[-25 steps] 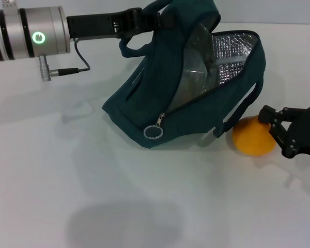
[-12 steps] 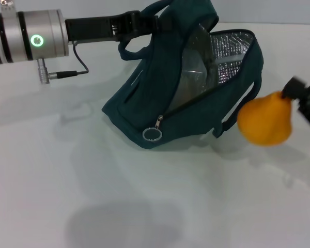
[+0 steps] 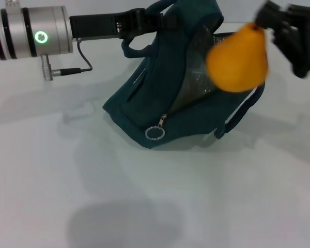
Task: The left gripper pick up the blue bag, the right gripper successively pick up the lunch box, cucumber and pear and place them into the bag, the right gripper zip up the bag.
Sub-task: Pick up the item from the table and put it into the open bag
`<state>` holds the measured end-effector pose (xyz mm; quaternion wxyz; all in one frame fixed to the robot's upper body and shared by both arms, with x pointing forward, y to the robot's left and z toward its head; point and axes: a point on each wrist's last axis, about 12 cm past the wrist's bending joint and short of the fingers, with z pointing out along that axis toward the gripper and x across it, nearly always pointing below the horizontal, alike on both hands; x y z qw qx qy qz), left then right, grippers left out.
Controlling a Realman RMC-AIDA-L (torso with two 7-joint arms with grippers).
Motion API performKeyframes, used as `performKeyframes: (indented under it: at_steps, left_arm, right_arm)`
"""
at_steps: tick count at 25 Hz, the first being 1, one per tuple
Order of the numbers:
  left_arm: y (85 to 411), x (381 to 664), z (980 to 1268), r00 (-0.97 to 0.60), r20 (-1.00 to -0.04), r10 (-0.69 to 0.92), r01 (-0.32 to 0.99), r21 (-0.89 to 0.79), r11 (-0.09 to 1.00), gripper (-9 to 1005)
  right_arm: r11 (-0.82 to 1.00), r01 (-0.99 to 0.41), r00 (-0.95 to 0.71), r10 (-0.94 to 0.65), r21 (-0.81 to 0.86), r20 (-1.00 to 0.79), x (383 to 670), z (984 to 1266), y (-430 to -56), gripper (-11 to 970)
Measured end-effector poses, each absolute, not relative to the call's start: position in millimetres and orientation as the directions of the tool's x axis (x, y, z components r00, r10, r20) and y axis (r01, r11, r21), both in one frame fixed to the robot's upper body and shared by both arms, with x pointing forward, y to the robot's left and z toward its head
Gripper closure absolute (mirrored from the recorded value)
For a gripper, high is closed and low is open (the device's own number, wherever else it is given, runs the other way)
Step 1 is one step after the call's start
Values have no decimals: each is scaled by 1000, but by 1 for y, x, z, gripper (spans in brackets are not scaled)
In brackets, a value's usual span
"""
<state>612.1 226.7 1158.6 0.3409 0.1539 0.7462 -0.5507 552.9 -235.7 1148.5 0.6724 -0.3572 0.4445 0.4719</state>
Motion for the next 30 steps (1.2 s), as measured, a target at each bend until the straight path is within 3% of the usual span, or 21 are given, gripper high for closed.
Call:
performKeyframes:
  at_steps: [7, 14, 30]
  left_arm:
    - [230, 610, 1155, -724, -672, -158, 595, -723, 351, 942]
    - [231, 610, 1155, -722, -674, -157, 597, -721, 352, 942]
    - [234, 611, 1157, -717, -679, -156, 599, -715, 360, 942]
  right_arm:
    - [241, -966, 134, 149, -96, -980, 579, 1149, -193, 902]
    - [234, -967, 114, 41, -102, -993, 580, 1133, -179, 895]
    - [279, -960, 30, -12, -32, -999, 561, 1104, -195, 878]
